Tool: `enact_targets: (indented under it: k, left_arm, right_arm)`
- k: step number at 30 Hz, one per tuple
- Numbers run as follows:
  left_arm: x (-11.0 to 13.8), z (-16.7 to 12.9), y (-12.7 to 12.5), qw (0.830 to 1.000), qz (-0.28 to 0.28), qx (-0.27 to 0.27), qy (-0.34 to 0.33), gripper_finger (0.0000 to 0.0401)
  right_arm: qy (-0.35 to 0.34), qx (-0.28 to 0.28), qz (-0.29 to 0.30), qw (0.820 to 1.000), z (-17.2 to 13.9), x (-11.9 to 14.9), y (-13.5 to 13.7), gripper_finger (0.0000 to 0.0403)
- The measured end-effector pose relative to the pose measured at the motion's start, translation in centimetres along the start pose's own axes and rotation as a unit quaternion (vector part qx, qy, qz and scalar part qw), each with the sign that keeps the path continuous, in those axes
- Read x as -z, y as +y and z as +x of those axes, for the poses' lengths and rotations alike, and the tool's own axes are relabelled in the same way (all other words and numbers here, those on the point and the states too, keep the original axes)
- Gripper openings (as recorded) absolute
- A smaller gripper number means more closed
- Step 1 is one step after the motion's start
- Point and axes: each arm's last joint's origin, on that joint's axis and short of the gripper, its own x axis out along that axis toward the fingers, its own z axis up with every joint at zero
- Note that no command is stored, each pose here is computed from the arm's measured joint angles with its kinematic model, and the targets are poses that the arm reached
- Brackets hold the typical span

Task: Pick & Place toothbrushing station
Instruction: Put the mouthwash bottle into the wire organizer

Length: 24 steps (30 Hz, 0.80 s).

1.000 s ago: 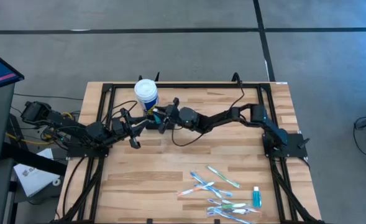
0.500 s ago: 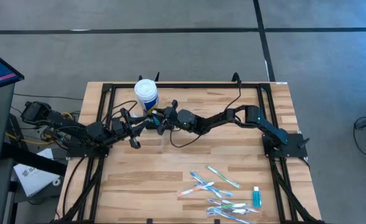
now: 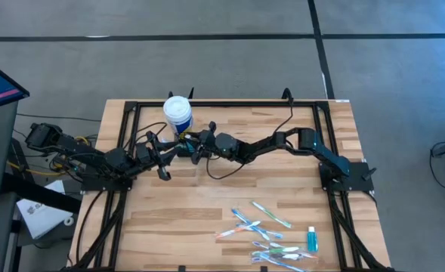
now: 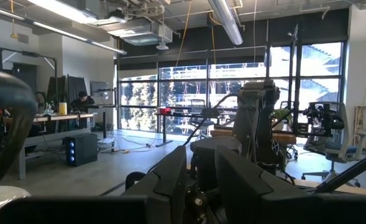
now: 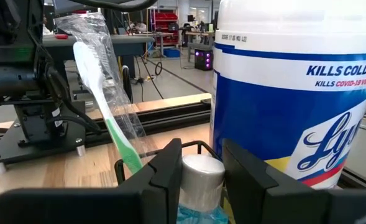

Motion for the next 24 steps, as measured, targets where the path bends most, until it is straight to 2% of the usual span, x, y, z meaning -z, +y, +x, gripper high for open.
enact_targets:
  k: [24]
  left_arm:
    - [0.01, 0.0, 0.0, 1.0, 0.0, 0.0, 0.0, 0.0081]
  right_arm:
    - [0.002, -0.003, -0.01, 1.0, -0.03, 0.03, 0.1, 0.0107]
